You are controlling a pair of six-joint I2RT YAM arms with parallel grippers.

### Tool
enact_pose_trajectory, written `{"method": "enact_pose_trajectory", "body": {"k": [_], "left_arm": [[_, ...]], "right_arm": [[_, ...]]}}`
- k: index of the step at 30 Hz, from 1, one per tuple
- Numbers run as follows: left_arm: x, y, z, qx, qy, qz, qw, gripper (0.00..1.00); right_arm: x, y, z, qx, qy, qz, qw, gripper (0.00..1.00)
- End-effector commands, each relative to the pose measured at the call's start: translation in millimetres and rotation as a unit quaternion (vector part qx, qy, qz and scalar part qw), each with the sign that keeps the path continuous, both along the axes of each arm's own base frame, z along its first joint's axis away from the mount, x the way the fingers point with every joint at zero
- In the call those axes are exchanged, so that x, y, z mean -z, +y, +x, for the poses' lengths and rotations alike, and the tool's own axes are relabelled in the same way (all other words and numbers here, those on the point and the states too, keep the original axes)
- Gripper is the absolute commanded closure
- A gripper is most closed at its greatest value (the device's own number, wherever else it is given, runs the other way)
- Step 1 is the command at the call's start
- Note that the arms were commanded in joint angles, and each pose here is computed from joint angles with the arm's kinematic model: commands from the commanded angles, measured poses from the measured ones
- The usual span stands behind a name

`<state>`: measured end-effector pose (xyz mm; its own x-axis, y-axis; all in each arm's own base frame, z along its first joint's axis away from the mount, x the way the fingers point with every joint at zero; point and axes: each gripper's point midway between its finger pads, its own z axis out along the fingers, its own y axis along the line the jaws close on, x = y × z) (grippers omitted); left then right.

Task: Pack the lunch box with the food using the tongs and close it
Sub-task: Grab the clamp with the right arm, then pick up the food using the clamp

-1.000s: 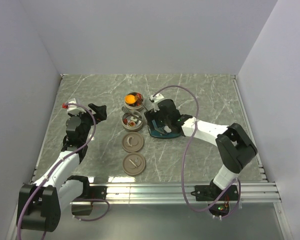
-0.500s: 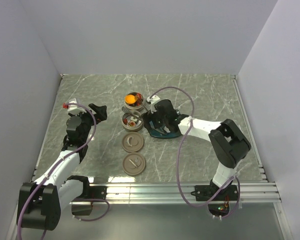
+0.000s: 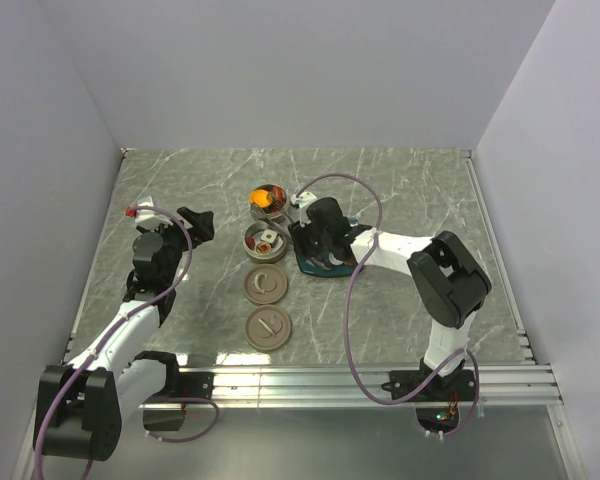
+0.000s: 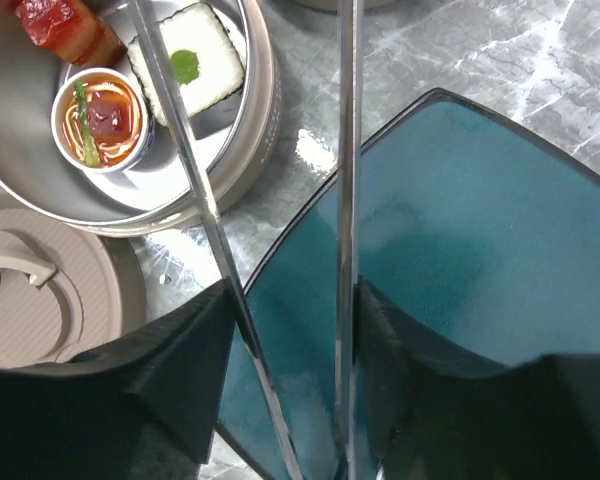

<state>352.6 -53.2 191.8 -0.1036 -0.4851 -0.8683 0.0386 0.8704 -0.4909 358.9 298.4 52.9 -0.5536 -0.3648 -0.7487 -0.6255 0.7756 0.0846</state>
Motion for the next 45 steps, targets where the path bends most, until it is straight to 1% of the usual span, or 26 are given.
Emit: {"method": "enact_pose_trajectory", "body": {"k": [1, 6, 7, 13, 14, 19, 21, 22, 24, 32, 33, 34, 36, 37, 39, 40, 45], "left_arm": [[-27.6, -1.9, 1.5, 0.007, -0.043, -0.007, 0.999, 0.01], [-28.1, -1.9, 1.3, 0.007, -0.044, -0.007, 0.999, 0.01], [-27.7, -1.9, 1.3, 0.007, -0.043, -0.007, 0.999, 0.0], [-27.8, -1.8, 1.0, 0.007, -0.043, -0.006, 0.999, 0.0], [-27.8, -1.8, 1.0, 0.007, -0.043, -0.006, 0.999, 0.0], [-28.9, -1.7, 0.0, 0.007, -0.045, -0.006, 0.999, 0.0], [-29.7, -1.7, -0.7, 0.007, -0.046, -0.006, 0.999, 0.01], [-29.8, -1.6, -0.9, 0.007, -0.046, -0.006, 0.999, 0.01], [-30.4, -1.6, -1.3, 0.007, -0.047, -0.006, 0.999, 0.0], [-31.9, -1.4, -2.4, 0.007, -0.048, -0.005, 0.999, 0.01], [-31.5, -0.9, -2.3, 0.006, -0.047, -0.005, 0.999, 0.0], [-32.4, -0.8, -2.4, 0.006, -0.048, -0.004, 0.999, 0.01], [-32.5, -0.5, -2.6, 0.005, -0.048, -0.004, 0.999, 0.01], [-32.9, -0.8, -2.5, 0.006, -0.048, -0.004, 0.999, 0.01], [-31.5, -0.9, -2.2, 0.006, -0.045, -0.005, 0.999, 0.01], [-31.7, -0.8, -1.9, 0.006, -0.046, -0.004, 0.999, 0.01], [-32.2, -0.9, -1.3, 0.006, -0.046, -0.004, 0.999, 0.01]], "right_arm": [[-10.6, 2.0, 10.0, 0.001, -0.006, 0.002, 1.0, 0.46], [-10.7, 2.7, 9.6, 0.0, 0.002, -0.004, 1.0, 0.55], [-10.8, 1.4, 8.9, 0.001, 0.004, -0.007, 1.0, 0.56], [-45.8, -1.3, -2.6, 0.005, -0.019, 0.017, 1.0, 0.57], [-57.1, -4.5, -3.3, 0.013, -0.03, 0.019, 0.999, 0.57], [-79.6, -12.1, -19.6, 0.038, -0.035, 0.024, 0.998, 0.57], [-89.0, -19.9, -25.8, 0.065, -0.043, 0.025, 0.997, 0.57], [-86.5, -25.5, -31.7, 0.072, -0.038, 0.021, 0.996, 0.57], [-100.7, -31.1, -40.2, 0.093, -0.05, 0.03, 0.994, 0.57], [-128.1, -72.4, -87.6, 0.177, -0.069, 0.022, 0.982, 0.57], [-127.8, -75.0, -93.5, 0.191, -0.063, 0.026, 0.979, 0.57], [-120.7, -83.3, -102.6, 0.201, -0.061, 0.003, 0.978, 0.57], [-117.7, -89.6, -113.7, 0.221, -0.05, 0.002, 0.974, 0.56], [-108.3, -95.0, -124.8, 0.22, -0.039, -0.019, 0.975, 0.56], [-102.1, -104.3, -131.8, 0.247, -0.031, -0.026, 0.968, 0.55], [-93.8, -111.6, -139.1, 0.25, -0.023, -0.043, 0.967, 0.55], [-79.2, -127.8, -158.1, 0.275, -0.003, -0.054, 0.96, 0.54]]}}
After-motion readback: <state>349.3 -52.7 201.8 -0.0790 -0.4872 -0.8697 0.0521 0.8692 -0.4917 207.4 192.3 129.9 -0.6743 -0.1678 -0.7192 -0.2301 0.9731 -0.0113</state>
